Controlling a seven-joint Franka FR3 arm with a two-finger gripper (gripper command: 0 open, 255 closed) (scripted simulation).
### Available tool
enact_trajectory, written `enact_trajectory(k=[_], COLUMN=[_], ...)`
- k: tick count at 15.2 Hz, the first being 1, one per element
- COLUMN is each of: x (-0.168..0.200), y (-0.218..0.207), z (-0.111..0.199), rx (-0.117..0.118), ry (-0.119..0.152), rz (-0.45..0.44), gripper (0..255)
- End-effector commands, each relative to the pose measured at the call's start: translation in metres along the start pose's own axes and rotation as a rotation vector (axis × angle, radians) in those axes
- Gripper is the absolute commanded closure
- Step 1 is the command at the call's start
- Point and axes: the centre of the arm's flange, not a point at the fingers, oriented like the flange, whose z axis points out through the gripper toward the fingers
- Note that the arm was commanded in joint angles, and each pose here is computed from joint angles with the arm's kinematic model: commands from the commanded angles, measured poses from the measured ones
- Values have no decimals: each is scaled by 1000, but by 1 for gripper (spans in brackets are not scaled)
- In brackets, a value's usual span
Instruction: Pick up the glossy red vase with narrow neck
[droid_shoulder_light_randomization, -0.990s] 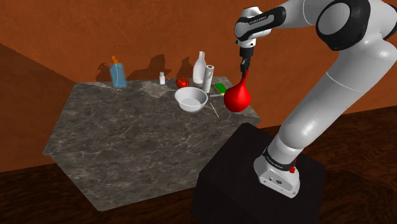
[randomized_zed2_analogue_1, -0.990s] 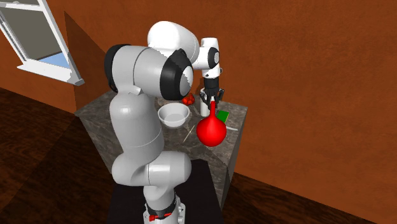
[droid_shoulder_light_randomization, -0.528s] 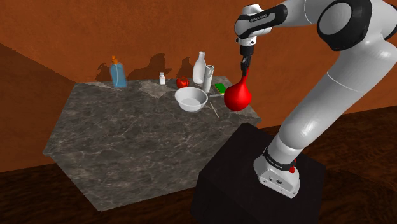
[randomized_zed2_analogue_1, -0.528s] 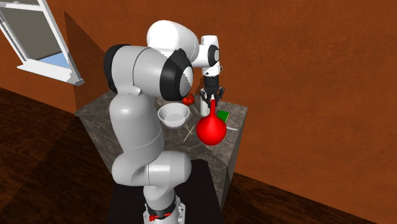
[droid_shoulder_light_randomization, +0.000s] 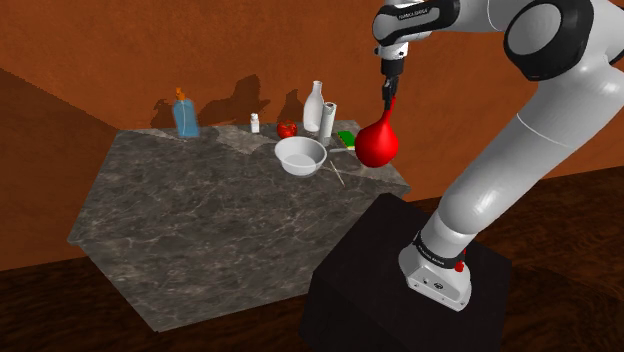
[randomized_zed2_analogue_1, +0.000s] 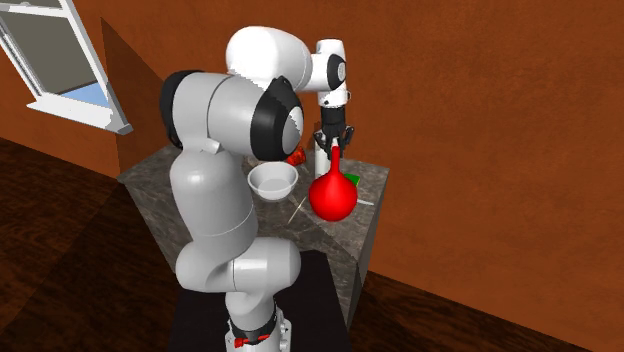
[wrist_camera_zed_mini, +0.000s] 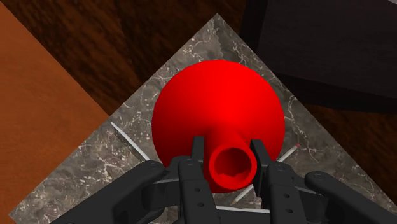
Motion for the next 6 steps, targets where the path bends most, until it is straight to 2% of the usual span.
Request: enact_trajectory(k=[1, 6], x=[-3, -7], y=[-1, -1], z=[-11, -27], rx=[-1, -1], ry=[1, 1], rz=[0, 0], gripper=[255, 255])
